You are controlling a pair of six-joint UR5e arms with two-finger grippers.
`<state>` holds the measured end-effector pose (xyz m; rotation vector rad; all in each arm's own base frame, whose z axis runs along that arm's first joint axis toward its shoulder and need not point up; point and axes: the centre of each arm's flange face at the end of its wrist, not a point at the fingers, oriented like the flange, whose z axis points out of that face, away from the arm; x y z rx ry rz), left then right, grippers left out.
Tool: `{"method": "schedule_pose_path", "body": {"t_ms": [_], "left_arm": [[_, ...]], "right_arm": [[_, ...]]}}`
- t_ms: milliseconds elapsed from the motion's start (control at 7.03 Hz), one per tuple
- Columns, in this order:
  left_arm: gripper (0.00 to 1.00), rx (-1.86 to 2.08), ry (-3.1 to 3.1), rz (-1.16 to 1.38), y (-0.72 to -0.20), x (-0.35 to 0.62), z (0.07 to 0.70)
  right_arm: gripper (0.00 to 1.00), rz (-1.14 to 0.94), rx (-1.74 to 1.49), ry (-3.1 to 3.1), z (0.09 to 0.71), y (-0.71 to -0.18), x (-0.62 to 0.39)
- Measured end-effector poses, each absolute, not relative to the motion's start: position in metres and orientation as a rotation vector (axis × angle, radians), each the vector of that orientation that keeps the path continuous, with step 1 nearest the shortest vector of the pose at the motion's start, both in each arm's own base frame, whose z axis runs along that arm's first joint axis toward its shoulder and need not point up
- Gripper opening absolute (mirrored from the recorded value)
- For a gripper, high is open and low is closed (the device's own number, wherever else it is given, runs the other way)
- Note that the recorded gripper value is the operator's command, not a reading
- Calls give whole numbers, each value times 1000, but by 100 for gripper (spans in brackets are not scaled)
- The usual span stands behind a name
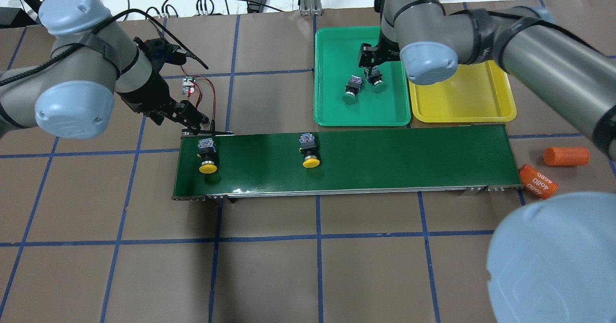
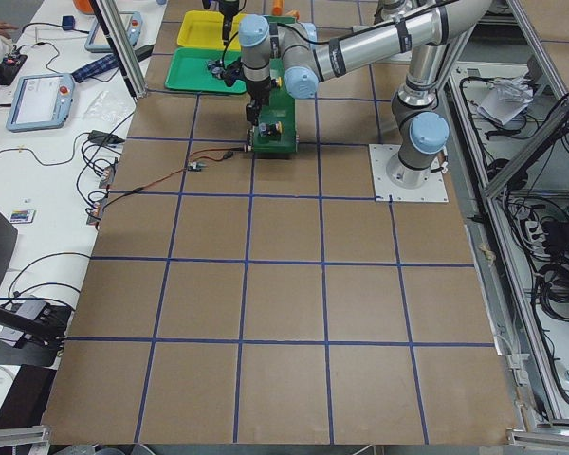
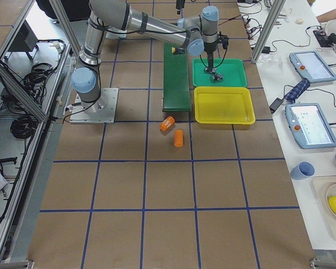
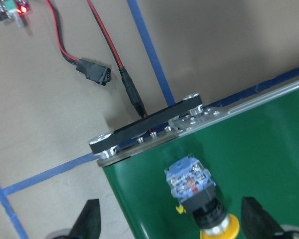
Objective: Sort buttons by color to trays
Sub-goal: 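Move the right gripper back over the belt toward the yellow buttons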
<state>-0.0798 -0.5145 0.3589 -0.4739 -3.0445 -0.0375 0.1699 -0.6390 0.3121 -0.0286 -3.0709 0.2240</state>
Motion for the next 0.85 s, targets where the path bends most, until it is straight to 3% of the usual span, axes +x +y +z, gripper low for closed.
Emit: {"method": "schedule_pose_path", "body": {"t_ms": [427,853], "left_arm": [[100,-327,-3091,-55,-458,-88,440],[100,-126,-3105,-47,-437,-94,495]], "right_arm": [[100,63,17,-3059,306,-556,100],[100,107,8,-3066,258,-516,98]]}}
